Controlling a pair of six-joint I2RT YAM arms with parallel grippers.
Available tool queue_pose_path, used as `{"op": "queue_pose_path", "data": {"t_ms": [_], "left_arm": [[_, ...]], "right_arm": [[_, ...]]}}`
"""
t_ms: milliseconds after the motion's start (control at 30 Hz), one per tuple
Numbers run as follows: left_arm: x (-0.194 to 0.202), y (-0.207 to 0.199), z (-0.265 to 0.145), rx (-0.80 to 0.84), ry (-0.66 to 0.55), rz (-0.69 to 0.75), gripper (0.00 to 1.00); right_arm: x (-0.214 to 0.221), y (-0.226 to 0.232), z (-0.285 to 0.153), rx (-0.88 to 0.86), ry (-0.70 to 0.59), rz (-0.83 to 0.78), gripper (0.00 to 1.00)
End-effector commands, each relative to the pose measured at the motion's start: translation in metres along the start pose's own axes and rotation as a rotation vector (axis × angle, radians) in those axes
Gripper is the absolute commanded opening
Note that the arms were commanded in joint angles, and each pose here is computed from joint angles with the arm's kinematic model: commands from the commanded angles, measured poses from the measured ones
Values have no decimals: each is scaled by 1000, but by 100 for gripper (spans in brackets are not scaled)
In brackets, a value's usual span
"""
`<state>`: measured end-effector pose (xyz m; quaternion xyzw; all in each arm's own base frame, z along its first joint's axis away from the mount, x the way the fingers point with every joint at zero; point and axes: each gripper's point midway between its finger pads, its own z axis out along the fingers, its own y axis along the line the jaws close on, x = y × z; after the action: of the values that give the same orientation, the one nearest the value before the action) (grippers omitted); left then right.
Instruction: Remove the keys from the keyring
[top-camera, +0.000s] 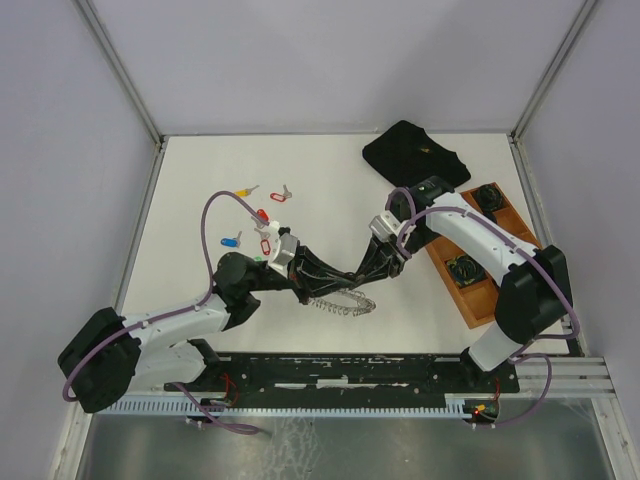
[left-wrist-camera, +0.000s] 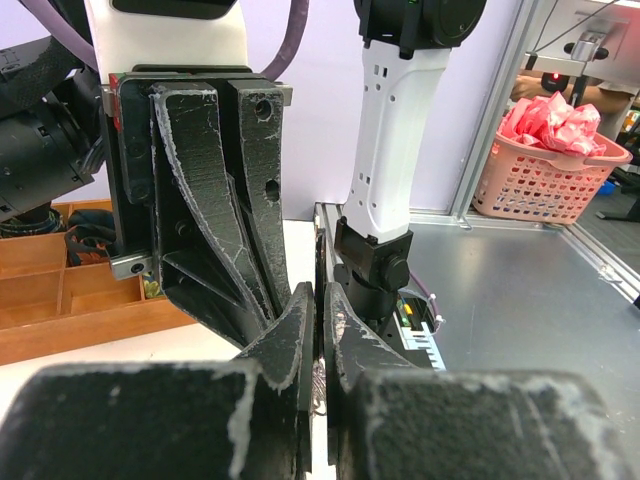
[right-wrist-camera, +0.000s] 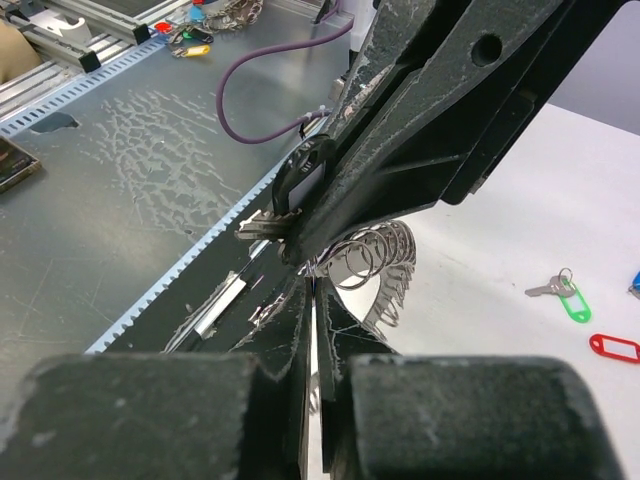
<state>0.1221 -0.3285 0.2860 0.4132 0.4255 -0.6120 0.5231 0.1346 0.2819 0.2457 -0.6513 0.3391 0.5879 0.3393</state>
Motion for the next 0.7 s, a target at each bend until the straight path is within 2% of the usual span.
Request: {"op": "queue_pose_path", "data": {"t_ms": [0, 133, 300, 467, 667], "left_arm": [[-31, -6, 7, 25, -85, 56, 3], [-33, -5, 8, 24, -88, 59, 3], [-34, -5, 8, 23, -90, 61, 3], [-34, -4, 9, 21, -91, 62, 3], [-33, -4, 9, 19, -90, 63, 3]], "right_arm": [[-26, 11, 3, 10, -61, 122, 6], [-26, 12, 3, 10, -63, 131, 17], [-24, 13, 5, 1, -63, 137, 19], [-23, 14, 7, -6, -62, 141, 18], [-24, 14, 8, -9, -63, 146, 11]]}}
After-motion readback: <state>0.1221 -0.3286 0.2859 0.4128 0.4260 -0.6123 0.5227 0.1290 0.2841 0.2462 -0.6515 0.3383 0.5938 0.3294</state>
